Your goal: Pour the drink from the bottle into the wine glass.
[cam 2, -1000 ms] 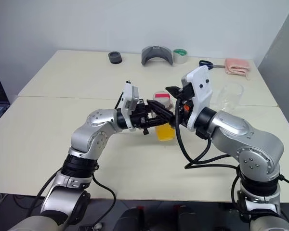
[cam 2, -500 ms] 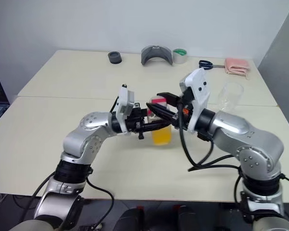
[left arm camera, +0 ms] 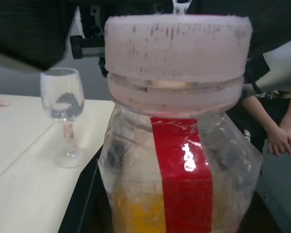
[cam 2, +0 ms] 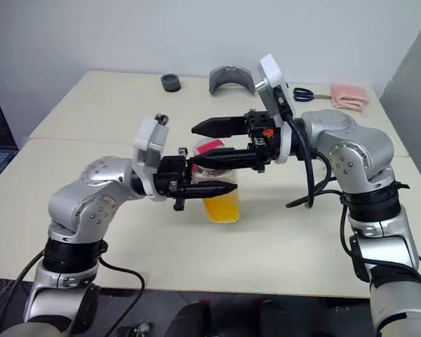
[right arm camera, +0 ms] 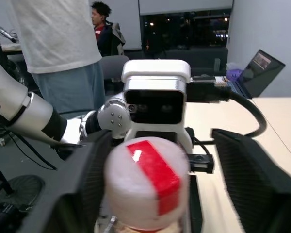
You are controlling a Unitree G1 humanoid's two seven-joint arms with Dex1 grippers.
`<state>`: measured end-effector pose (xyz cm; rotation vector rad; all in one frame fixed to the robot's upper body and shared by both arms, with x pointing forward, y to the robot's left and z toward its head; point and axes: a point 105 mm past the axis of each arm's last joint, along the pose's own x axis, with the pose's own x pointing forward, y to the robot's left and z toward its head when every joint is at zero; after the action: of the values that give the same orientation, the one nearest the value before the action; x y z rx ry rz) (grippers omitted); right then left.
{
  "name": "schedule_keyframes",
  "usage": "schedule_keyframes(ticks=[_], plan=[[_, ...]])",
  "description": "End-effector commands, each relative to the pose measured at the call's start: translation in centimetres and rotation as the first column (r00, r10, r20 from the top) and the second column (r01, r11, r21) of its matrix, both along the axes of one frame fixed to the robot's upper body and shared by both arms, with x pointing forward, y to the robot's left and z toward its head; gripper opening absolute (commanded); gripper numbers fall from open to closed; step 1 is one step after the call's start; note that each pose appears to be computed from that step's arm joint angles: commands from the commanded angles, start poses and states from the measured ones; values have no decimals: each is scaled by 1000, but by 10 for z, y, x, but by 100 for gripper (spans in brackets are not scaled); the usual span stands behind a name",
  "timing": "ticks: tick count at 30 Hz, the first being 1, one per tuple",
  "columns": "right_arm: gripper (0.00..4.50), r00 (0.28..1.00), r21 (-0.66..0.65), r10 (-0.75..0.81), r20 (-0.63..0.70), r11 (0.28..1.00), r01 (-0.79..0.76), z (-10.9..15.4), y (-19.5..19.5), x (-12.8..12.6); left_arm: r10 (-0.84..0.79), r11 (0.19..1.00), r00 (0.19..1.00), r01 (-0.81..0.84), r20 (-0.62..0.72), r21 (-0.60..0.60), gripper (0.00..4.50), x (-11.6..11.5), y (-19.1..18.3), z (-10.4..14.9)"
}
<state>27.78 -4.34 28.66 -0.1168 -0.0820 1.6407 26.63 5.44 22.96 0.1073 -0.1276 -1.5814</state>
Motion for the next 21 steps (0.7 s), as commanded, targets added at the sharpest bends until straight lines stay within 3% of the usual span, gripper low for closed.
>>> schedule_keyframes(ticks=[1, 6, 10, 21], plan=[[445, 989, 38, -147, -12, 988, 147, 3, -27, -3, 20, 1000, 996, -19, 82, -13, 177, -2, 6, 9], [445, 939, 64, -343, -3, 937, 343, -11, -38, -16, 83, 997, 992, -82, 98, -6, 177, 17, 12, 0], [445, 890, 112, -456, 31, 886, 450, -6, -33, -18, 116, 993, 988, -114, 103, -30, 177, 31, 9, 1], [445, 823, 158, -564, 62, 820, 550, 0, -16, -8, 125, 989, 984, -114, 125, -94, 177, 53, -12, 9]])
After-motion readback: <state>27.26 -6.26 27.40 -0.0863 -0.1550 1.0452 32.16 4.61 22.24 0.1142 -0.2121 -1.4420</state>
